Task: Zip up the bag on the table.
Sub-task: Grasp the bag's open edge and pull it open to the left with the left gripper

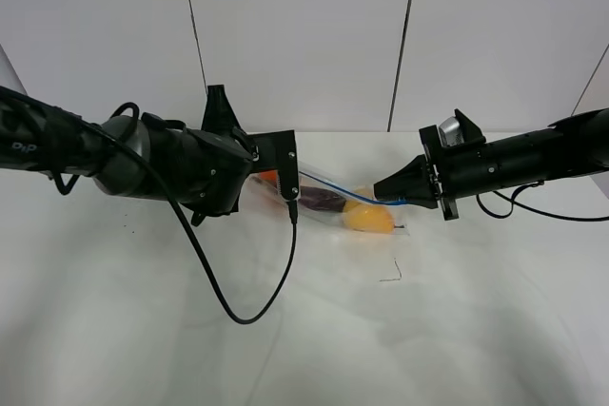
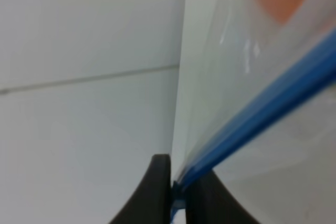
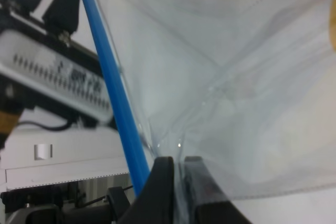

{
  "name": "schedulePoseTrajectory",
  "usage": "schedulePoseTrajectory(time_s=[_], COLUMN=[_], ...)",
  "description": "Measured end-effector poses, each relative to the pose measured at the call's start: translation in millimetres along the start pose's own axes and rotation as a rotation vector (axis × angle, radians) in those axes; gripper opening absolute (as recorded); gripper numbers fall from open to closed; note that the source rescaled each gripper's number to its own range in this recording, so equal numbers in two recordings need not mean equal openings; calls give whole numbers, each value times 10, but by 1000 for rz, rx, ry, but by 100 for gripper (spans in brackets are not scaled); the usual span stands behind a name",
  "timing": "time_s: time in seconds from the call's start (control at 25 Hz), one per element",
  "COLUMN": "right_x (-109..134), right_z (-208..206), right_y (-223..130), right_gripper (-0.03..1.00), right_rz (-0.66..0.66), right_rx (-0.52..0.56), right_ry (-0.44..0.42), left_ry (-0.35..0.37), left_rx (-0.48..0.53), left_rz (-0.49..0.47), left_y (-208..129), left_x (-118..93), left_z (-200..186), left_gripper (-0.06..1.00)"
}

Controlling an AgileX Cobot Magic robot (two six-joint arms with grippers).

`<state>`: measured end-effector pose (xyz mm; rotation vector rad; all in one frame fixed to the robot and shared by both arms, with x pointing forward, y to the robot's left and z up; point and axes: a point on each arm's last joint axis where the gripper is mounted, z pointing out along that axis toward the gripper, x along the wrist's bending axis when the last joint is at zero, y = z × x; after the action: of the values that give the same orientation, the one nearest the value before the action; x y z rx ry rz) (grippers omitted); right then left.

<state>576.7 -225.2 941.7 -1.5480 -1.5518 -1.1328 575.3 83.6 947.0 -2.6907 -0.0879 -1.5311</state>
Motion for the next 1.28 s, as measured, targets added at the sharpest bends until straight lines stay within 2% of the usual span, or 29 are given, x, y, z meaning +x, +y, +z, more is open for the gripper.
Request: schedulePoseTrajectory(time_s=[0.36,0.88,0.96,1.0,1.08,1.2,1.28], right_x=[-5,4,4,-1,-14,-15,-15], right_z=[0,0,0,0,-8,-8,-8], right_y=[-6,1,1,-5,-18,-21,-21], right_gripper=[0,0,0,0,0,0,0], right_rz=[-10,-6,-6,-13,-19,-24,-24], right_rx=[7,-1,-1,6,20,24,24], right_ry=[-5,4,4,-1,-11,-12,-12], left_ry=[-4,-26,-26,-22,-14,-12,-7], left_rx=[45,33,33,47,93,131,147], left_rz=[-30,-56,-59,-64,-84,-108,-111], left_y=[-176,-245,-245,-264,-330,-375,-389], left_x=[60,74,74,80,95,98,101], left_z=[109,169,169,173,188,191,190], left_gripper=[0,0,3,7,24,57,74])
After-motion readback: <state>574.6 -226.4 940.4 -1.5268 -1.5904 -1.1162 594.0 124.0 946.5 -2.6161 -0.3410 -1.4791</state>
